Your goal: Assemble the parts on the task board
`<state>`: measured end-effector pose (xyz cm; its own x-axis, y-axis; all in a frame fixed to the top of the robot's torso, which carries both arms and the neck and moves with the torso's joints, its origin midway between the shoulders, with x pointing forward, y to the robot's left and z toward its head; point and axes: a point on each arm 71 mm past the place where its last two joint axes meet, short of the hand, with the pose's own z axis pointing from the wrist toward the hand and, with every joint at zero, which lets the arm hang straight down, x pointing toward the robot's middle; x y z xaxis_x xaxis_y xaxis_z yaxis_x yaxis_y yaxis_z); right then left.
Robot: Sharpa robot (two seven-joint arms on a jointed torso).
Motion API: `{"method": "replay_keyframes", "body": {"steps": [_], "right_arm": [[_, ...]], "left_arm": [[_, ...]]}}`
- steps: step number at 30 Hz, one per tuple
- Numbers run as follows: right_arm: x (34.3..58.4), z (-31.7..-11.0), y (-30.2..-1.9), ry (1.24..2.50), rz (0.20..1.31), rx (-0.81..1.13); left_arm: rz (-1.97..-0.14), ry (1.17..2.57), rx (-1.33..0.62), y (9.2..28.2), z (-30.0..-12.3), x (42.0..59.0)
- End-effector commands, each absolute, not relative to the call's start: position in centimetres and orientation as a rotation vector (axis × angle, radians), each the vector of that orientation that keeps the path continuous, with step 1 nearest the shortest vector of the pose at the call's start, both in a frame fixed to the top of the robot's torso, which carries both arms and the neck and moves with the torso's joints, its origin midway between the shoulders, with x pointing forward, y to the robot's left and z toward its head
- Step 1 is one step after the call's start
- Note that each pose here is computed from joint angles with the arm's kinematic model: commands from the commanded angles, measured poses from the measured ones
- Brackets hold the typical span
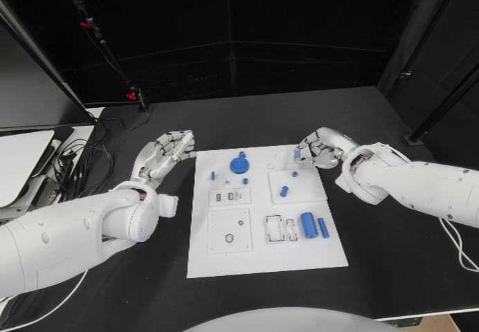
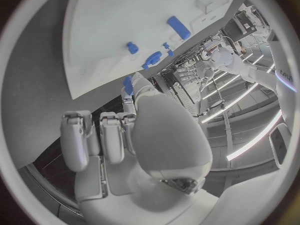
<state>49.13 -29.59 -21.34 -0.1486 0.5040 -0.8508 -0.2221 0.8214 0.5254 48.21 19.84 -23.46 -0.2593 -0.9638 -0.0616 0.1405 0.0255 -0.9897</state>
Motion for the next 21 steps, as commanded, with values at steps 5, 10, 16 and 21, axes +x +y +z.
{"method": "replay_keyframes", "body": {"steps": [5,10,16,21], "right_arm": [[48.5,-20.4,-25.7,1.623,0.708,0.224],[48.0,-20.3,-22.9,1.656,0.743,0.185],[47.4,-20.2,-20.1,1.684,0.737,0.133],[47.0,-20.3,-17.7,1.719,0.696,0.081]], "left_arm": [[-1.553,1.111,-0.766,19.6,-21.7,47.8],[-1.555,1.112,-0.766,19.5,-21.7,47.8],[-1.556,1.113,-0.766,19.4,-21.7,47.8],[-1.558,1.114,-0.766,19.3,-21.7,47.8]]}}
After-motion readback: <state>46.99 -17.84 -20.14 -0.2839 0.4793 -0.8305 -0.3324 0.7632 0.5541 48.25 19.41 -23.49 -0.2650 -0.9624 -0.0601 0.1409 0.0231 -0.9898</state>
